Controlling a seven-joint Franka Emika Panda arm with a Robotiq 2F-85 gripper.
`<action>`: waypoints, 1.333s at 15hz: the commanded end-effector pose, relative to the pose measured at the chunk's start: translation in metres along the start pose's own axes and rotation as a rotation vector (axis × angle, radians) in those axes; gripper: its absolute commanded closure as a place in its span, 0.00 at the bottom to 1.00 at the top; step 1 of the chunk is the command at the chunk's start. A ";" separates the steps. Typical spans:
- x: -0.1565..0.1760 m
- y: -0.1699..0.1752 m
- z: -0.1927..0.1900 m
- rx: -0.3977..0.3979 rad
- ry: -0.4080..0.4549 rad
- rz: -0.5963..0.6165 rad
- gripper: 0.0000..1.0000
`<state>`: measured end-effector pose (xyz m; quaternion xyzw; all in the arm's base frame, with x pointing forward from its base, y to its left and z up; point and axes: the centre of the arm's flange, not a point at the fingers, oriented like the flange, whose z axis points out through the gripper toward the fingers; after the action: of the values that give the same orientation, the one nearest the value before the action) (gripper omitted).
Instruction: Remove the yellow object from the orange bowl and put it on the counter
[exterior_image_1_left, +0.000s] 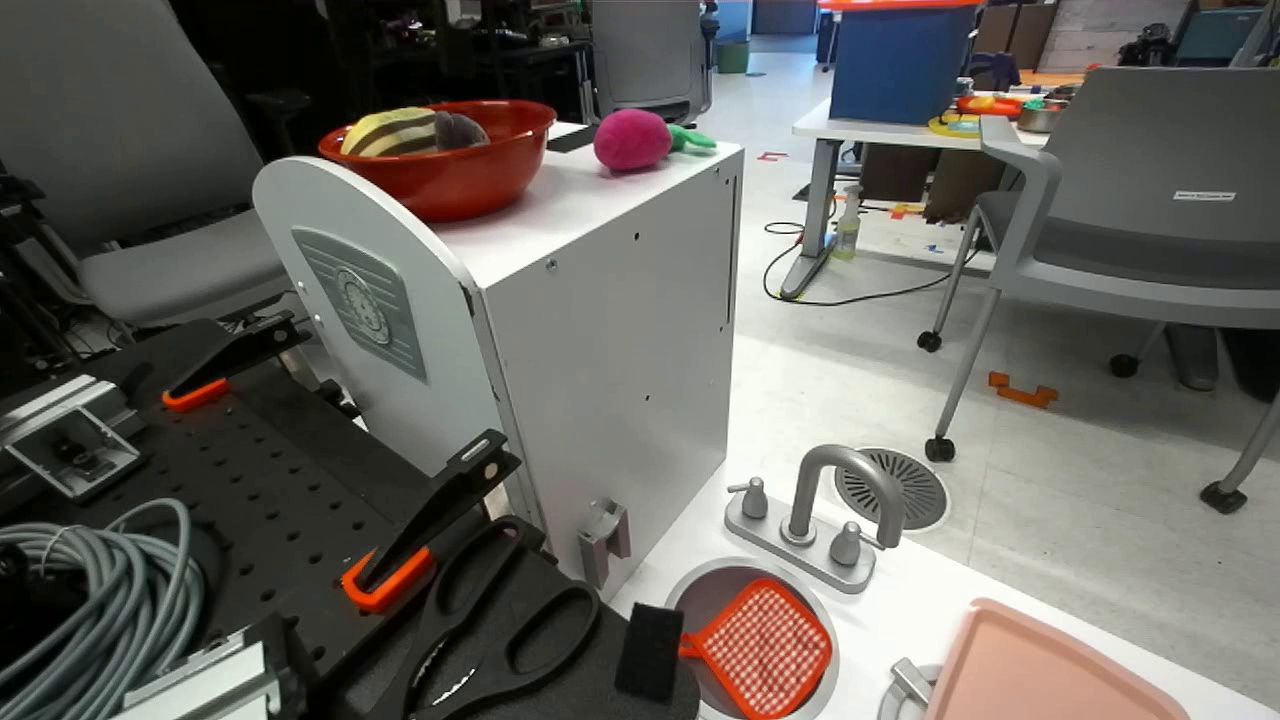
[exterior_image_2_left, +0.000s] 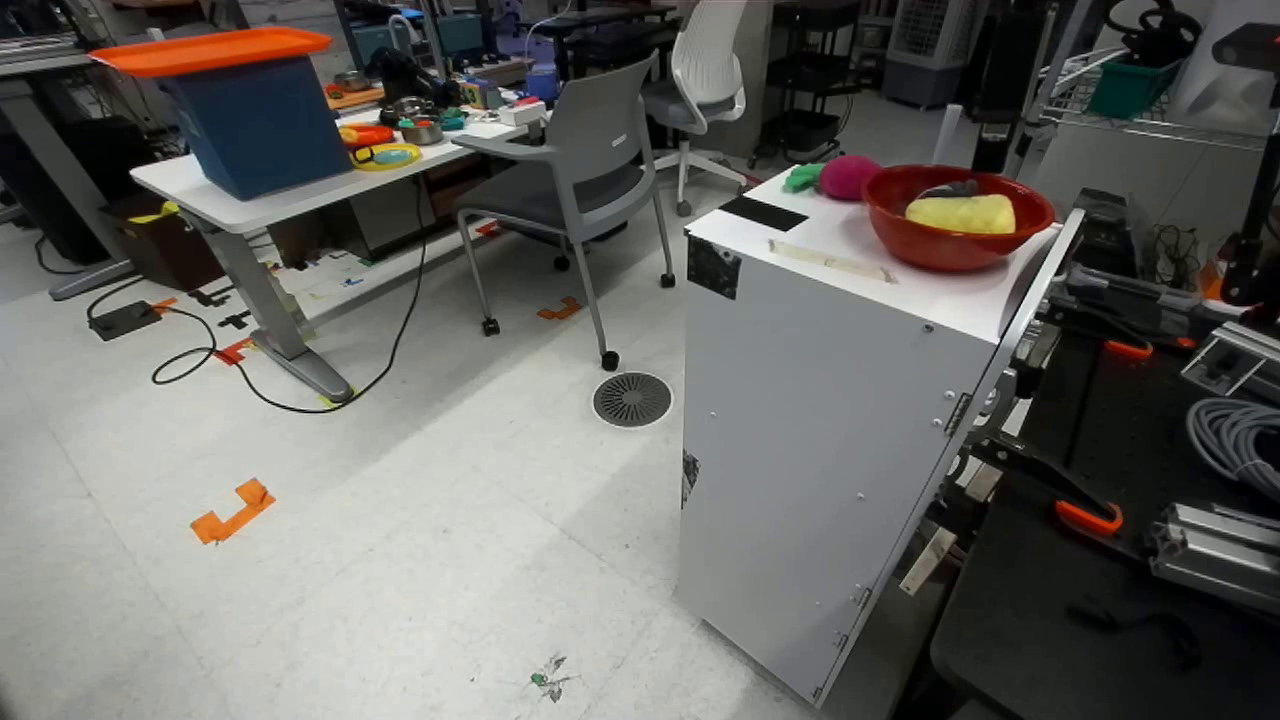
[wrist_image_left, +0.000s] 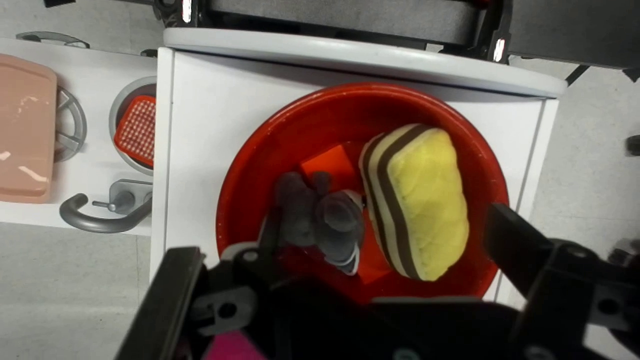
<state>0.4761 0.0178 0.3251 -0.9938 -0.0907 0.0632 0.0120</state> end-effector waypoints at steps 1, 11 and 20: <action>0.000 0.000 0.000 0.001 0.000 0.000 0.00; 0.009 0.001 0.005 -0.060 -0.042 0.030 0.00; 0.036 -0.012 0.007 -0.163 0.008 -0.079 0.00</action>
<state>0.4958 0.0295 0.3149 -0.9893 -0.1199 0.0612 -0.0560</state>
